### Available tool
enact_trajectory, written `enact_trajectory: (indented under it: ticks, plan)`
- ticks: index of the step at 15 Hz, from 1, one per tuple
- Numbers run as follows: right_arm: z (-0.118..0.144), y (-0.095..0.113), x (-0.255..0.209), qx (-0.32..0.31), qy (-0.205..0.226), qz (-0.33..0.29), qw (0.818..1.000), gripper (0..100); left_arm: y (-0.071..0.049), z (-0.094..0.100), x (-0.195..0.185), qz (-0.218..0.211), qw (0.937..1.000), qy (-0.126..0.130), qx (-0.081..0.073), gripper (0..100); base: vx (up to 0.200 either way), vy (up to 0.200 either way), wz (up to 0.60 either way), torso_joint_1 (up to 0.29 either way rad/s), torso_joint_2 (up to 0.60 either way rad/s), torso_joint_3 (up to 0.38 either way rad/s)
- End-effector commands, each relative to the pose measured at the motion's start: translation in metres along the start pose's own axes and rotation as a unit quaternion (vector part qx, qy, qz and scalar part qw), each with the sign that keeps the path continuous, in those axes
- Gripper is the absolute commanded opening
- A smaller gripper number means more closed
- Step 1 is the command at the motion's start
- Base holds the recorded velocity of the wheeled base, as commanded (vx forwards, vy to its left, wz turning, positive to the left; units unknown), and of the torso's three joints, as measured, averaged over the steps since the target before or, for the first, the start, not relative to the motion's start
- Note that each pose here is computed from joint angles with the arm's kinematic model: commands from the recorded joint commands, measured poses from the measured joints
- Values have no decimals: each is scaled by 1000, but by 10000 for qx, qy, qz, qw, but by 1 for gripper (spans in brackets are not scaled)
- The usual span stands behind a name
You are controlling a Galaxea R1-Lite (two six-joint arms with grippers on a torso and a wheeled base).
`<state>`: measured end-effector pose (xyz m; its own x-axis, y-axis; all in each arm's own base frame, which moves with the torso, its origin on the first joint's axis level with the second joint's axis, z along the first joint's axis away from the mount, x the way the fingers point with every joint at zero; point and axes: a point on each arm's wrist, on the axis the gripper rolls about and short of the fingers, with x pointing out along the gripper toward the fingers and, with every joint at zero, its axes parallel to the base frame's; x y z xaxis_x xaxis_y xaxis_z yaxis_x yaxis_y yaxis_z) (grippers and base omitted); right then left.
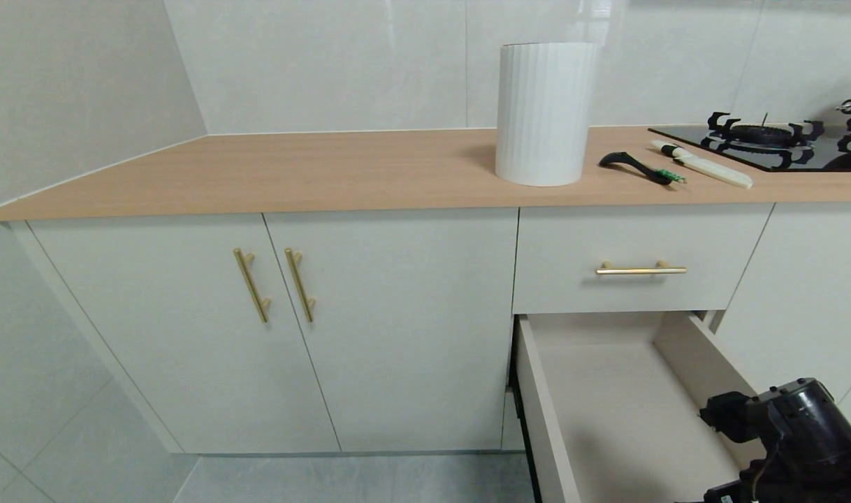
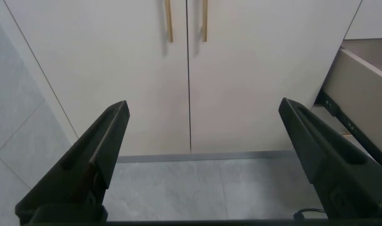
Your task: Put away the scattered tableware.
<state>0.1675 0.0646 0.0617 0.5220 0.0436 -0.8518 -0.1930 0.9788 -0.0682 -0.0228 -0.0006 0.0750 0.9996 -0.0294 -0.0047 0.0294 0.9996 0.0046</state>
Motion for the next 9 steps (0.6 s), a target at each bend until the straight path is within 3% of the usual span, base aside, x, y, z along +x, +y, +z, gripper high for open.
enact_trajectory:
  ticks: [1,3,6,9]
  plan:
    - [-7,0,-2,-38,50,20,10000,100,0,0,0,1,10000,0,0,100,0,0,0,0,0,0]
    - [-4,0,-6,11,-109,34,9999,100,0,0,0,1,10000,0,0,100,0,0,0,0,0,0]
    - [43,0,-33,301,-1061,164,9938,100,0,0,0,1,10000,0,0,100,0,0,0,0,0,0]
    - [95,-10,-68,371,-865,99,9955,100,0,0,0,1,10000,0,0,100,0,0,0,0,0,0]
